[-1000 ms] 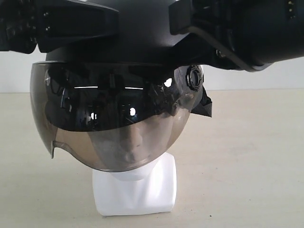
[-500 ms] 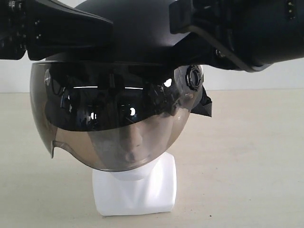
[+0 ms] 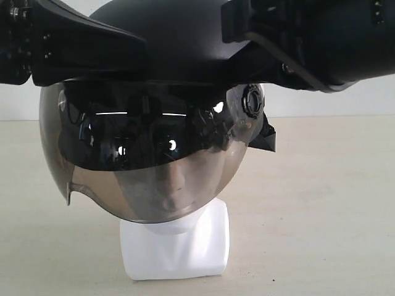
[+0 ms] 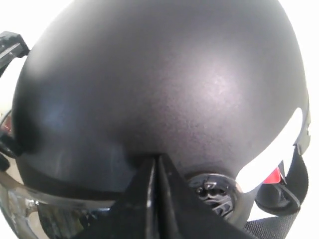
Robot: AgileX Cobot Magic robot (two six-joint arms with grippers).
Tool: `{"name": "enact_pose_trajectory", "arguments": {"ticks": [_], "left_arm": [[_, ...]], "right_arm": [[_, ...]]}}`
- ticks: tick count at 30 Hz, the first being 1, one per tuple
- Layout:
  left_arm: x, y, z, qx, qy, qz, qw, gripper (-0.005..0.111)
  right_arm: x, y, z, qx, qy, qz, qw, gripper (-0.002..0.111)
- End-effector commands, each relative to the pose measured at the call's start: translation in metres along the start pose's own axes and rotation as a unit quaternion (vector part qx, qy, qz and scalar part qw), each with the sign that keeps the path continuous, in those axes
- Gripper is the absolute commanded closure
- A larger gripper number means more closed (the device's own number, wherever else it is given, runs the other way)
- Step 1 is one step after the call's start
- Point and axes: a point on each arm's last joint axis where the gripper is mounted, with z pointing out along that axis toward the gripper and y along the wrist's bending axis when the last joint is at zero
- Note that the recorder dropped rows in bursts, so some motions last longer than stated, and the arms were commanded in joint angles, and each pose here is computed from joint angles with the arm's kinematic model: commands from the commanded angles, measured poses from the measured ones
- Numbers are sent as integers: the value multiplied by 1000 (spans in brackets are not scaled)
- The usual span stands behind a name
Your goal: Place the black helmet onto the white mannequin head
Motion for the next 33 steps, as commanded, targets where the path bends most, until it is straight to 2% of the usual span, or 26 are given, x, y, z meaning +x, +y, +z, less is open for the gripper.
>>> {"name": "enact_pose_trajectory", "arguments": {"ticks": [1,8,12,18,22,27,33], "left_arm": [[1,-2,-1,0,4,-8,1000,102],[-14,-12,-6,-2,-26,21,999,102],[-16,-13,-7,-3,-23,27,999,102],[-15,-13,-7,-4,-17,30,999,102],[-12,-10,-7,-20,1,29,999,102],[-12,-9,-7,-28,-3,28,999,102],[-12,-8,-7,-31,-3,28,999,102]], "right_arm": [[21,-14,15,53,90,-16,994,109],[22,-17,14,69,93,-16,993,109],[22,-19,14,84,94,-13,992,109],[17,-18,14,76,65,-15,995,109],[1,-11,-8,74,33,-28,996,109],[-21,-8,-49,103,-17,-64,992,109],[-25,-9,-70,128,-22,-69,989,109]]}}
